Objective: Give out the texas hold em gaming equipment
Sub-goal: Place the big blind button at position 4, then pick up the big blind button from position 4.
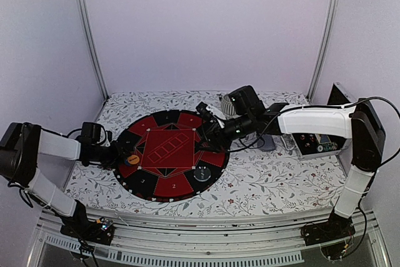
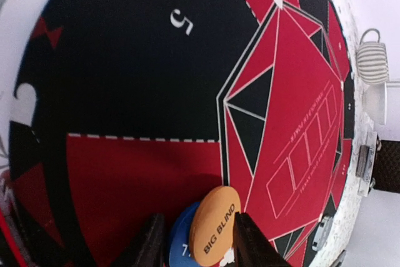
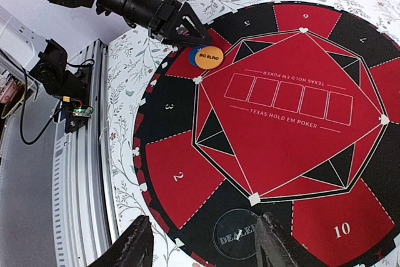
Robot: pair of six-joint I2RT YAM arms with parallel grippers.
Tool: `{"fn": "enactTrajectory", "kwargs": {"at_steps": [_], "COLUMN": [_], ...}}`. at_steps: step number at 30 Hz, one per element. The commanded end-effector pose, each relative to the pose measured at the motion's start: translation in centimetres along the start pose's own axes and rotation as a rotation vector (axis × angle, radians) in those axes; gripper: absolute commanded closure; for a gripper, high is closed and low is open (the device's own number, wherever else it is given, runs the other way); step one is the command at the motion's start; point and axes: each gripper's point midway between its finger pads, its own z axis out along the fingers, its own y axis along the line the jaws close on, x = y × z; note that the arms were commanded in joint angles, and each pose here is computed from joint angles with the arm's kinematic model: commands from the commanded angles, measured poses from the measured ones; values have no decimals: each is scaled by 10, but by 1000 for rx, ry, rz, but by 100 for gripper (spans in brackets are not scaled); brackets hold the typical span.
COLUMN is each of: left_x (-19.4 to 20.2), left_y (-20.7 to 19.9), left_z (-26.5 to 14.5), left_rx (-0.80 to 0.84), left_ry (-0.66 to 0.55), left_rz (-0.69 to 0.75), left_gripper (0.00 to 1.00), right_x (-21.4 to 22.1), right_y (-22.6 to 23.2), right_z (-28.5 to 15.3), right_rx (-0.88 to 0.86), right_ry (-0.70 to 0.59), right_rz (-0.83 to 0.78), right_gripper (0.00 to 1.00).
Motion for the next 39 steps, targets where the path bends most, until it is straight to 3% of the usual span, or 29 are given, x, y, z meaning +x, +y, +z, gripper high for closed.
{"fn": "enactTrajectory", "kwargs": {"at_steps": [1,5,10,12,14,16,20,26,33,39], "left_x": [0,-11,-28,-27,-16,-6,-5,12,12,22], "left_y": [36,26,-17,-35,-42,-40,-31,-39,-23,-17], "left_z": [-6,-13,-17,-13,-5,-2,7,26,32,29], "left_rx": [-219,-246,-336,-320,-323,-386,-480,-419,-495,-511], "left_ry": [4,-50,-91,-43,69,172,263,429,478,523], "left_rz": [-56,-4,276,376,448,525,644,791,821,784], "left_gripper": [51,39,29,25,7,3,2,4,2,12], "right_x": [-11,-11,-10,-10,-9,-8,-8,-5,0,3], "right_y": [12,14,16,16,17,17,18,19,20,19], "right_z": [-15,-17,-16,-16,-16,-16,-16,-18,-20,-20], "right_rx": [-13,-20,-32,-36,-37,-39,-45,-44,-41,-36], "right_ry": [-28,-30,-28,-27,-24,-22,-22,-14,-7,-1], "right_rz": [-32,-36,-40,-38,-36,-35,-36,-29,-30,-29], "right_gripper": [43,43,43,42,42,42,42,42,42,42]}}
